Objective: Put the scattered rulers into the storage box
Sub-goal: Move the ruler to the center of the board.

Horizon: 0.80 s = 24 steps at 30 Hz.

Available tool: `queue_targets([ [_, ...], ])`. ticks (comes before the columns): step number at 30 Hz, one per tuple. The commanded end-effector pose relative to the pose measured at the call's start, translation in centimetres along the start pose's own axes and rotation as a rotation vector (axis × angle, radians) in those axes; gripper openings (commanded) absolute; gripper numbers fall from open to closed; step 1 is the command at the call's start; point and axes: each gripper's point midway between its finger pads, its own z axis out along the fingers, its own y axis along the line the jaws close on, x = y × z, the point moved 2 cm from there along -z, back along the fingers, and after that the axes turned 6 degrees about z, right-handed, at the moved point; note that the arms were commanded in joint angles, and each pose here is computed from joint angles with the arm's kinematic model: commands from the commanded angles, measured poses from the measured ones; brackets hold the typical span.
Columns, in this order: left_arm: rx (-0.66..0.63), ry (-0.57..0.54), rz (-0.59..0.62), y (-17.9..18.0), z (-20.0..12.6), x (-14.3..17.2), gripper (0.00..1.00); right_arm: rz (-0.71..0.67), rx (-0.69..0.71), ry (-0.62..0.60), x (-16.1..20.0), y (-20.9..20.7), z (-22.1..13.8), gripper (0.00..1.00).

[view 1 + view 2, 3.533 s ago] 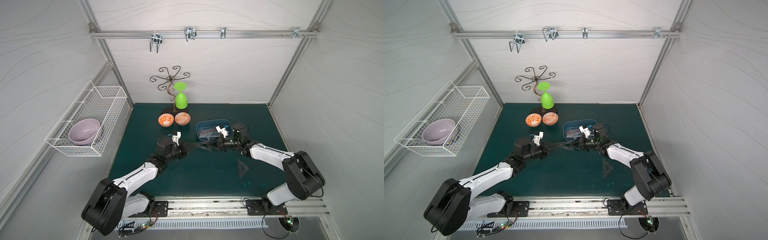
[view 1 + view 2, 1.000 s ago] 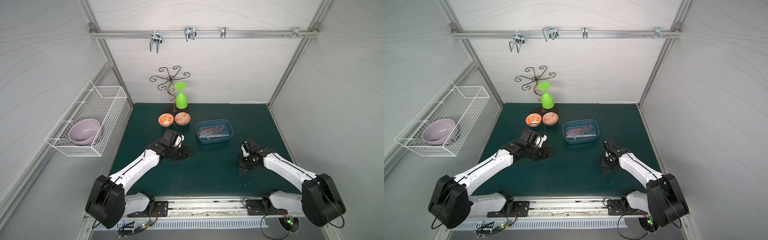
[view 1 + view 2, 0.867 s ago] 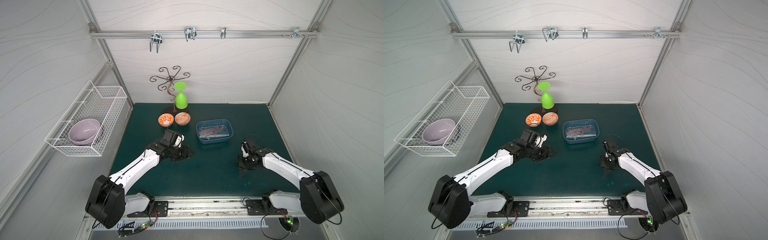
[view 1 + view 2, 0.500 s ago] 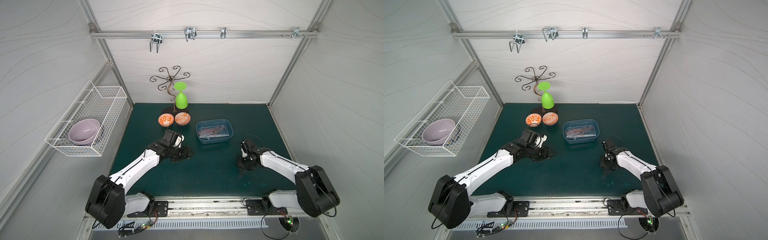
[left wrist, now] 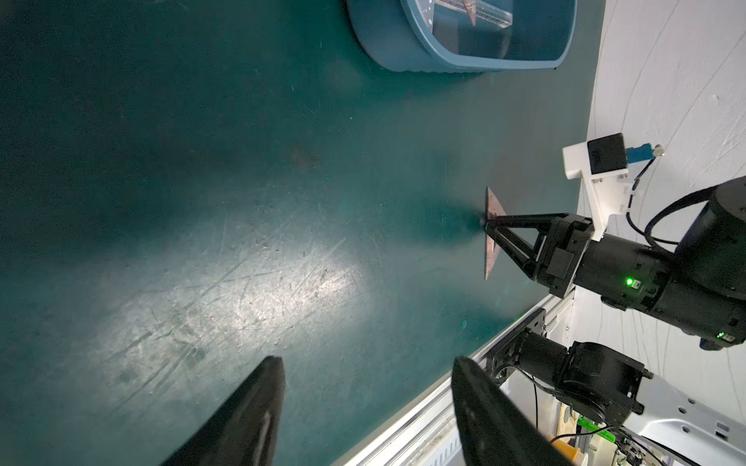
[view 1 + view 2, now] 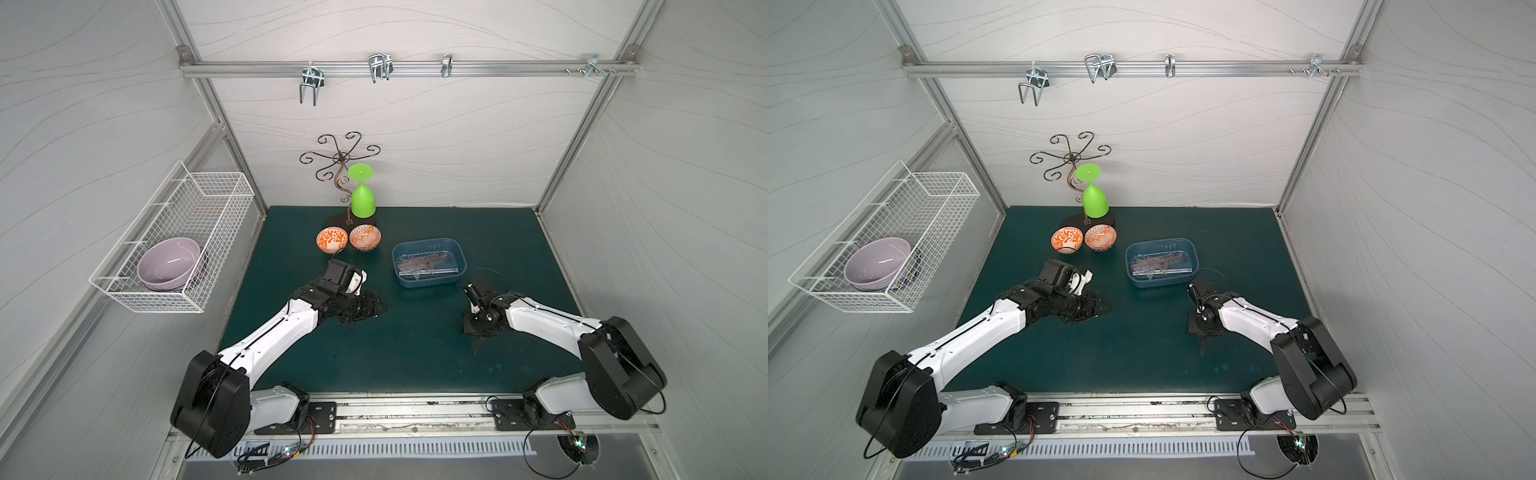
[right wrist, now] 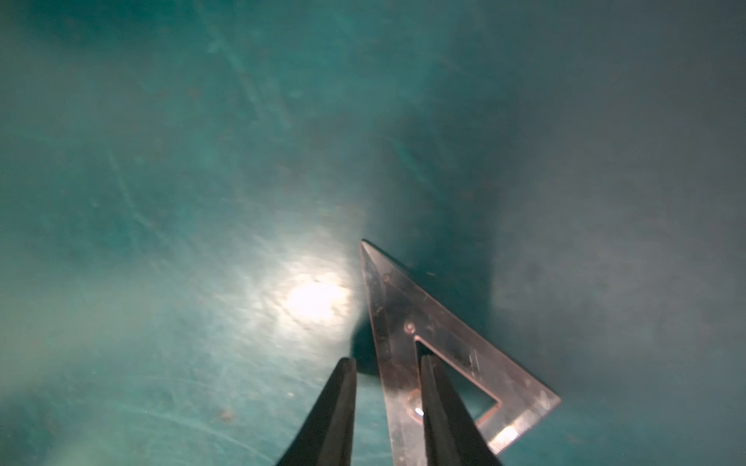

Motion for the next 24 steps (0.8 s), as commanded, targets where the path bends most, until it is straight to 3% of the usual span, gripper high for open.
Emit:
queue_targets([
  [1, 0.024, -0.019, 0.013, -0.2, -0.3, -0.3, 0.70, -0.037, -0.048, 0.075, 2.0, 2.0, 1.7, 0.31],
  [16, 0.020, -0.040, -0.004, 0.2, -0.6, -0.6, 0.70, -0.351, -0.173, 0.099, 5.1, 13.8, 3.0, 0.29],
  [24, 0.018, -0.043, -0.005, 0.4, -0.7, -0.4, 0.70, -0.408, -0.245, 0.064, 4.9, 15.8, 1.3, 0.31],
])
